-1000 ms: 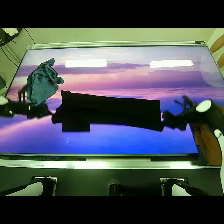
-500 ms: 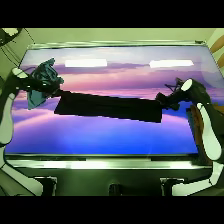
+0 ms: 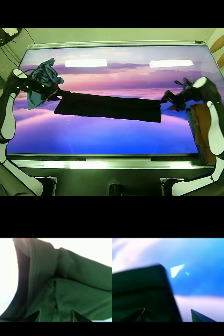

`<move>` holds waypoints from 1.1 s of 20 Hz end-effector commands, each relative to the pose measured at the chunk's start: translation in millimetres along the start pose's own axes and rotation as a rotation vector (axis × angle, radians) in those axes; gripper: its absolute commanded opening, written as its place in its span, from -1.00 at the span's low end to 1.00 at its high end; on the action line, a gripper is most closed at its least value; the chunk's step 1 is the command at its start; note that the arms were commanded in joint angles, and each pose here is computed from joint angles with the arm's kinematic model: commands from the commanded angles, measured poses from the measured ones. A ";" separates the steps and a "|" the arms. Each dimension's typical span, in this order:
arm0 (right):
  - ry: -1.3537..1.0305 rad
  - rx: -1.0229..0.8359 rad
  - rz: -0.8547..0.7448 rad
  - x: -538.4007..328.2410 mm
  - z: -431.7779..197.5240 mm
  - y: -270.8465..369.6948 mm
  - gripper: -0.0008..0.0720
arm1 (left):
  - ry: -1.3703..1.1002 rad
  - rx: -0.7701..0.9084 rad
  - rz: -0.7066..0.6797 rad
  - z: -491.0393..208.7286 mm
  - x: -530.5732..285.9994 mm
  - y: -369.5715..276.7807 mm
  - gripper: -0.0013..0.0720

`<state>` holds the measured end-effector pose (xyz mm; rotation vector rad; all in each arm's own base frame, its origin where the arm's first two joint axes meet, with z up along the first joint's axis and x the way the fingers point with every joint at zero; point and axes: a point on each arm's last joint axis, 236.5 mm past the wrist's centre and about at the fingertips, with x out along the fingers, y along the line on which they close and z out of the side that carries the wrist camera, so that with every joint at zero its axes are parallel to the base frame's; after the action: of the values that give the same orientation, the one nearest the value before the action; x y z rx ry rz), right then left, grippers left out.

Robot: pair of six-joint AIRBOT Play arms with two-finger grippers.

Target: Fold the shirts.

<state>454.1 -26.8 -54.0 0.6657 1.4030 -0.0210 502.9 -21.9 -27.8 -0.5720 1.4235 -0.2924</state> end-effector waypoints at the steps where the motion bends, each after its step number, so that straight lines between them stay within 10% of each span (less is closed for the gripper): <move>1: 0.144 0.087 0.116 4.2 -30.1 -15.0 0.89 | -0.056 0.063 -0.012 2.7 -30.7 -18.3 0.31; 7: 0.151 0.127 0.225 62.4 -40.1 29.4 0.86 | -0.129 0.187 -0.255 -4.9 -67.3 -113.4 0.30; 10: 0.072 0.112 0.255 65.6 -27.7 56.4 -0.85 | -0.112 0.218 -0.350 -13.8 -66.3 -148.9 0.27; 13: -0.021 0.016 0.297 20.0 -20.5 81.2 -0.87 | -0.052 0.321 -0.358 -34.6 -37.8 -175.5 -0.88; 22: -0.244 -0.237 0.252 -157.7 -84.8 124.5 -0.87 | 0.055 0.384 -0.360 -129.1 111.2 -280.1 -0.89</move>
<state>425.2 52.0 96.9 0.6602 1.1068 0.2479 440.3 -289.7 40.4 -0.5035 1.3040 -0.8720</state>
